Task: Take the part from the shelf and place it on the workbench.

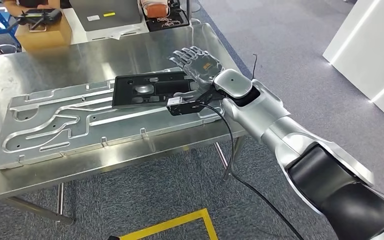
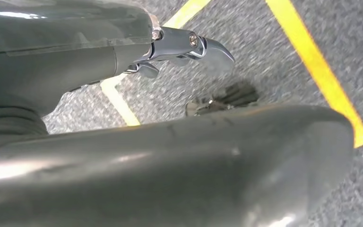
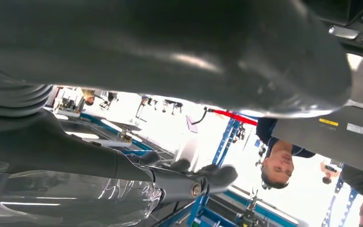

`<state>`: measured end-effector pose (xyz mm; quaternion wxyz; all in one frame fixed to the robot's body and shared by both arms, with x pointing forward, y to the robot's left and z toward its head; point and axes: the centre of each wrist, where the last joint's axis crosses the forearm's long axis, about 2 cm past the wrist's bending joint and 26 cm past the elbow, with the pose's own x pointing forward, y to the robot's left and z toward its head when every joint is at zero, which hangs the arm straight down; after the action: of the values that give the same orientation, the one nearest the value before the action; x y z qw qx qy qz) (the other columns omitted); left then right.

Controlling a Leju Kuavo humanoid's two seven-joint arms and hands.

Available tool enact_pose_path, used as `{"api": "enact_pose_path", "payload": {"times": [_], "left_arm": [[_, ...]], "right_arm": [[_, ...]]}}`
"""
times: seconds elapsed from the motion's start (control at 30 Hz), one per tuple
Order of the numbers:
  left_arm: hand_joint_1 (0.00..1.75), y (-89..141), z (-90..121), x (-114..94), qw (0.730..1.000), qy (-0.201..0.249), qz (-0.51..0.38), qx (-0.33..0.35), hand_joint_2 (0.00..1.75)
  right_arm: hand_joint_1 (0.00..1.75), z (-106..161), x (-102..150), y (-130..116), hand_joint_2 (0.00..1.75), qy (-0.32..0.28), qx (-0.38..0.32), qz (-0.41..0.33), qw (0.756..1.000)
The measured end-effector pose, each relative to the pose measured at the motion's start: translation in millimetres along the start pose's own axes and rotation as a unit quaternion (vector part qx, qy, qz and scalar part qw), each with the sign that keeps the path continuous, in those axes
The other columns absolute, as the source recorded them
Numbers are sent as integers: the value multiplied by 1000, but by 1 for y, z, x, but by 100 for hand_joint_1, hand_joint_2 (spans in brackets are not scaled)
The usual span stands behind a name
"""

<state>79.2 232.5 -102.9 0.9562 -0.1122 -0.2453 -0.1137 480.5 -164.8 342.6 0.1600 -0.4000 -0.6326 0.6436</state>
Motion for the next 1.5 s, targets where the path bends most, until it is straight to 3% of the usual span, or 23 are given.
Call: {"api": "enact_pose_path", "payload": {"times": [1.5], "left_arm": [[0, 4, 0, 3, 1000, 2, -3, -1, 0]], "right_arm": [[0, -9, 5, -9, 0, -4, -10, 2, 1000]]}}
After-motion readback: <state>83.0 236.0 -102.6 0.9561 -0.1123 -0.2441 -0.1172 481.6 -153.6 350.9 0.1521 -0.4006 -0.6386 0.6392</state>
